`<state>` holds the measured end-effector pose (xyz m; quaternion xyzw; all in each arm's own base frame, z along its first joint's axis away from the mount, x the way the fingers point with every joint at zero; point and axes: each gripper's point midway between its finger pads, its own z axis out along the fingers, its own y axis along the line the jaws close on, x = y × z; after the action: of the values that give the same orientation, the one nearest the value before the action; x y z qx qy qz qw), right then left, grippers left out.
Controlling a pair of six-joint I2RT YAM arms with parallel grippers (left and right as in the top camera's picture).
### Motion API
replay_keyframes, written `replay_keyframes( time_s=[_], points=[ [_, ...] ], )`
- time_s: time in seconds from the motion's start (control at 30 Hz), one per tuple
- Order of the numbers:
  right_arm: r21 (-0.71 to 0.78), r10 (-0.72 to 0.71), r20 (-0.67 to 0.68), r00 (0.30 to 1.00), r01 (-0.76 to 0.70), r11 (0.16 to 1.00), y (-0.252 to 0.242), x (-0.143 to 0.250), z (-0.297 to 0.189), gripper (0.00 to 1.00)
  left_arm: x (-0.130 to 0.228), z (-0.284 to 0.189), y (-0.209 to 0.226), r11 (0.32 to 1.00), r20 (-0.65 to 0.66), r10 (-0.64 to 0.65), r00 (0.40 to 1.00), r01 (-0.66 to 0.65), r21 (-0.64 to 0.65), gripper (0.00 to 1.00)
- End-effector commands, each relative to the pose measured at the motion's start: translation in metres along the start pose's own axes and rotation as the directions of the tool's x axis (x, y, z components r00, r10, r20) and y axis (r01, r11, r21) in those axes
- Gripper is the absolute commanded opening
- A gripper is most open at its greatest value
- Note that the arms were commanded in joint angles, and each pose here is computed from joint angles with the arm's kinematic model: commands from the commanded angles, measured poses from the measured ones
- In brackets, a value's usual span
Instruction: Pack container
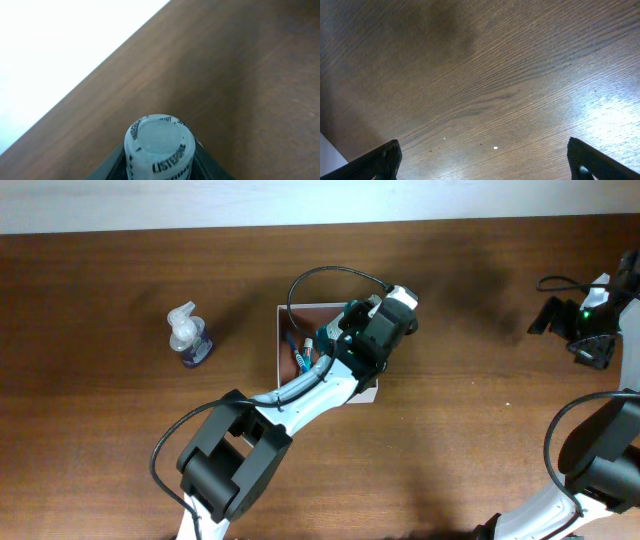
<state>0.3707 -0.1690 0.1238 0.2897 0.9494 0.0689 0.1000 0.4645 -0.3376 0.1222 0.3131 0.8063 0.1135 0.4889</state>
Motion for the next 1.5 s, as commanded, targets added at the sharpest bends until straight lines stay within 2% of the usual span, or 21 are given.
replay_keyframes(
  time_s=[0.0,0.3,0.77,0.93,1.13,1.47],
  points=[
    [0.001,0.002,0.004,1.000,-0.002,1.000,0.002,0.000,-0.001,0.98,-0.021,-0.004,0.025,0.994,0.031,-0.037,0.999,0.040,-0.100,0.17],
    [0.001,0.002,0.004,1.000,-0.002,1.000,0.002,0.000,-0.001,0.99,-0.039,-0.030,0.042,0.994,0.052,-0.056,0.997,0.061,-0.096,0.15],
    [0.001,0.002,0.004,1.000,-0.002,1.000,0.002,0.000,-0.001,0.99,-0.037,-0.046,0.047,0.981,0.029,-0.180,0.983,0.182,-0.069,0.16],
    [0.001,0.002,0.004,1.000,-0.002,1.000,0.002,0.000,-0.001,0.99,-0.045,-0.060,0.056,0.962,0.045,-0.266,0.963,0.268,-0.059,0.16],
    [0.001,0.002,0.004,1.000,-0.002,1.000,0.002,0.000,-0.001,0.99,-0.050,-0.066,0.038,0.911,0.020,-0.408,0.913,0.406,0.075,0.16],
    [0.001,0.002,0.004,1.000,-0.002,1.000,0.002,0.000,-0.001,0.99,-0.049,-0.061,0.032,0.858,-0.019,-0.491,0.871,0.487,0.161,0.13]
  ],
)
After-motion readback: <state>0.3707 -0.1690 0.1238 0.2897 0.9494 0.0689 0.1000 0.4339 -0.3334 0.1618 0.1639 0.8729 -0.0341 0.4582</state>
